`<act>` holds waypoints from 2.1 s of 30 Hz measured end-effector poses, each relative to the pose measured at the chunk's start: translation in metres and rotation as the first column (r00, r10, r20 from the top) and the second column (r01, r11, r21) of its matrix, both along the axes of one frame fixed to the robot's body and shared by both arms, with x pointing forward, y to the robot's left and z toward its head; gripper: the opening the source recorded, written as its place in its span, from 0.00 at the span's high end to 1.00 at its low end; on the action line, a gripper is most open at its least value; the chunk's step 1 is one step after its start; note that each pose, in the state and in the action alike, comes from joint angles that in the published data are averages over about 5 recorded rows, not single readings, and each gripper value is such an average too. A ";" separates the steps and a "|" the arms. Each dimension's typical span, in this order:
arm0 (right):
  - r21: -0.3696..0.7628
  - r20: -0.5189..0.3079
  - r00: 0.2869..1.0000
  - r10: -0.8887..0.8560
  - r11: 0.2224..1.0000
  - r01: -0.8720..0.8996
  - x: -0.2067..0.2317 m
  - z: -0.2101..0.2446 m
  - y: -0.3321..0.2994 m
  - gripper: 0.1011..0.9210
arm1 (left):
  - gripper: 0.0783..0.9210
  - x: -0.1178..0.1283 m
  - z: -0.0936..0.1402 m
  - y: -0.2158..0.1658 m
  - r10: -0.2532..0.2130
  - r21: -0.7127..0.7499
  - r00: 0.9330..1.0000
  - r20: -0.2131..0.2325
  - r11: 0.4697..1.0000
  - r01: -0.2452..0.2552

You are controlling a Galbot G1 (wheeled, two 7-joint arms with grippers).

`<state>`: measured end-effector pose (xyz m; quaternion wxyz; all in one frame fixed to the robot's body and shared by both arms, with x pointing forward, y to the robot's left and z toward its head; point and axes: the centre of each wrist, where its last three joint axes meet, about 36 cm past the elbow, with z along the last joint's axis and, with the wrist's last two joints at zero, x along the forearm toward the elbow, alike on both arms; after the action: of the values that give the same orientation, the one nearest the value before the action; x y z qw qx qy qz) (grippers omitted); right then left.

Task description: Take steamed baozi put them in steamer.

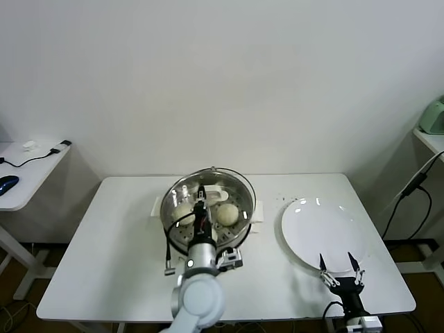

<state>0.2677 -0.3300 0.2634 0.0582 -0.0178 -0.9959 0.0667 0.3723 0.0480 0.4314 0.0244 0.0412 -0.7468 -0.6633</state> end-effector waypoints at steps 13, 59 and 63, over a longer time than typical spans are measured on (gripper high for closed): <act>0.001 0.016 1.000 -0.011 1.000 0.011 0.000 -0.001 0.001 0.12 | 0.94 0.010 -0.022 -0.003 0.018 0.063 1.000 -0.019 0.998 -0.017; 0.022 0.059 0.998 0.013 1.000 -0.014 0.018 0.008 0.012 0.12 | 0.12 -0.031 0.025 0.053 -0.135 -0.216 0.989 0.059 0.966 0.144; 0.037 0.088 0.996 0.010 0.999 -0.013 0.021 0.012 0.011 0.12 | 0.12 -0.027 0.031 0.086 -0.137 -0.394 0.986 0.095 0.904 0.164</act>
<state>0.2888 -0.3194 0.2753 0.0142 -0.0140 -0.9987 0.0476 0.3451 0.1341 0.4621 -0.0430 -0.0010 -0.8681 -0.4945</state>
